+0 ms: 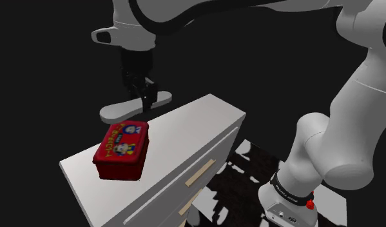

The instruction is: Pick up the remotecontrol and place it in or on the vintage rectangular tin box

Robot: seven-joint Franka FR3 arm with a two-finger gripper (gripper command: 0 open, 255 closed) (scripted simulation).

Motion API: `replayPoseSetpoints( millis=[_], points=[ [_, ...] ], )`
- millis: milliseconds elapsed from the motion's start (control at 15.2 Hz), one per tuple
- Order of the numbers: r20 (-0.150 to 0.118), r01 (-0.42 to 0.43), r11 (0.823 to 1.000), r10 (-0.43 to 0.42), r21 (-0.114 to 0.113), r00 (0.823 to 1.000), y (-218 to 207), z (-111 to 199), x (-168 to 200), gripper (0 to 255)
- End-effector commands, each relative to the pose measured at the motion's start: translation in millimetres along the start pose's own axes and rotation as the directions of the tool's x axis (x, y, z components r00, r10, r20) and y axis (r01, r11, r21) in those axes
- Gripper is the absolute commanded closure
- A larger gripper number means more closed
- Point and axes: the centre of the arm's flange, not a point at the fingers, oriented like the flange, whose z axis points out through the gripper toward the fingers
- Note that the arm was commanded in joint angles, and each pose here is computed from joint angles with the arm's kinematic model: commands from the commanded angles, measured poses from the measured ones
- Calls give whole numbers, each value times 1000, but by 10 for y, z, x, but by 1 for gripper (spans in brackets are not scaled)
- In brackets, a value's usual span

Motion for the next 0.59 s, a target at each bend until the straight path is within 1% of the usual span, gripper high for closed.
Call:
replayPoseSetpoints(
  millis=[0, 132, 528],
  points=[
    [-1, -1, 1000, 1, 0, 1000, -68, -3, 257, 255],
    [-1, -1, 1000, 1, 0, 1000, -123, -6, 585, 255],
    [-1, -1, 1000, 1, 0, 1000, -116, 310, 582, 255]
  ],
)
